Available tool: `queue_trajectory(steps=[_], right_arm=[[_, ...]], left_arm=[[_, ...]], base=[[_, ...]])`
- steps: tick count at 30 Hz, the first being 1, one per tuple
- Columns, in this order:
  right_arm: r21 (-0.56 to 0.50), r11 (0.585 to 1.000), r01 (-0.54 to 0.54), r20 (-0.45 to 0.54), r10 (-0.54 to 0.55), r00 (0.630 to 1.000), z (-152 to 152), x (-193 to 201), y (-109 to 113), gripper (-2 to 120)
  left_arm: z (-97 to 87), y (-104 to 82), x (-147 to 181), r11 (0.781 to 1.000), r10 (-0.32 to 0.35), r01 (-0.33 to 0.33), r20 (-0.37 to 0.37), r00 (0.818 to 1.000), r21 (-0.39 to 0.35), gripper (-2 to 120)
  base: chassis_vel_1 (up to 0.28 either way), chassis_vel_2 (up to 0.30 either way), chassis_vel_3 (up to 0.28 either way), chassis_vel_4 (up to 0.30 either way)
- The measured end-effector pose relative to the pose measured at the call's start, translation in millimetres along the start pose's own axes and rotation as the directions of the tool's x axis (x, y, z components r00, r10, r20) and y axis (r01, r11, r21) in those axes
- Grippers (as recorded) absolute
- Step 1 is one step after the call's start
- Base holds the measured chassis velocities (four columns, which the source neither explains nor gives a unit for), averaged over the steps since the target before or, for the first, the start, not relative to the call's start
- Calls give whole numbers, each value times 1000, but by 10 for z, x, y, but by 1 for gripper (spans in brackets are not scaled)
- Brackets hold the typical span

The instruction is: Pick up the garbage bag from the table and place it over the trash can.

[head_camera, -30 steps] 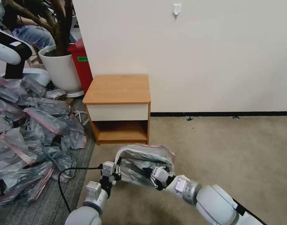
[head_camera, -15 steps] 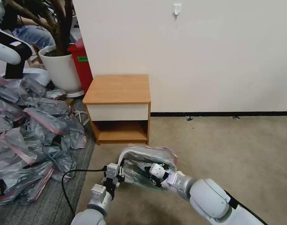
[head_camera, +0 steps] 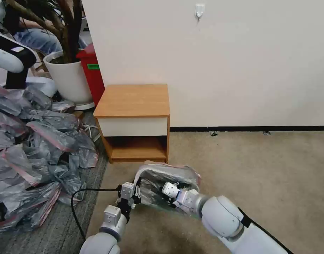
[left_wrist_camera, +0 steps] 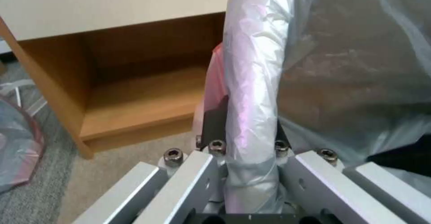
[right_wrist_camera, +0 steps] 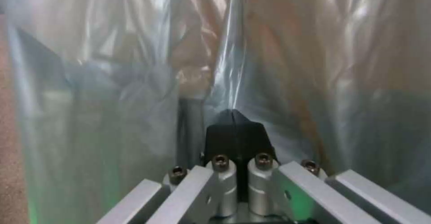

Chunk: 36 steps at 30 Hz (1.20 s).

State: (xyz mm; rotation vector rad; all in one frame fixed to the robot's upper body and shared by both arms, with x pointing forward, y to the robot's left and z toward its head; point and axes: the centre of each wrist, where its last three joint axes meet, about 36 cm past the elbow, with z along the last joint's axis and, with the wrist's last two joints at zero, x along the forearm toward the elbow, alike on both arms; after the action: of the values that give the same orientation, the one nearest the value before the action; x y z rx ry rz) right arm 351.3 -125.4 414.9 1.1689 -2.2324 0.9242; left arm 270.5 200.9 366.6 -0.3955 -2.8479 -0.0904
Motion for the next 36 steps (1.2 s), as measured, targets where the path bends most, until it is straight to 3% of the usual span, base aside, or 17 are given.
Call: queue_trajectory(steps=[18, 36], right_arm=[[15, 1000, -13, -83, 14, 996, -70, -421, 22, 0], [0, 1000, -20, -133, 20, 991, 80, -529, -49, 0]], left_arm=[[-8, 27, -8, 1000, 5, -5, 1, 1000, -4, 3], [-20, -45, 51, 999, 10, -10, -1, 1000, 30, 3]], base=[[0, 0, 0, 0], [0, 0, 0, 0]])
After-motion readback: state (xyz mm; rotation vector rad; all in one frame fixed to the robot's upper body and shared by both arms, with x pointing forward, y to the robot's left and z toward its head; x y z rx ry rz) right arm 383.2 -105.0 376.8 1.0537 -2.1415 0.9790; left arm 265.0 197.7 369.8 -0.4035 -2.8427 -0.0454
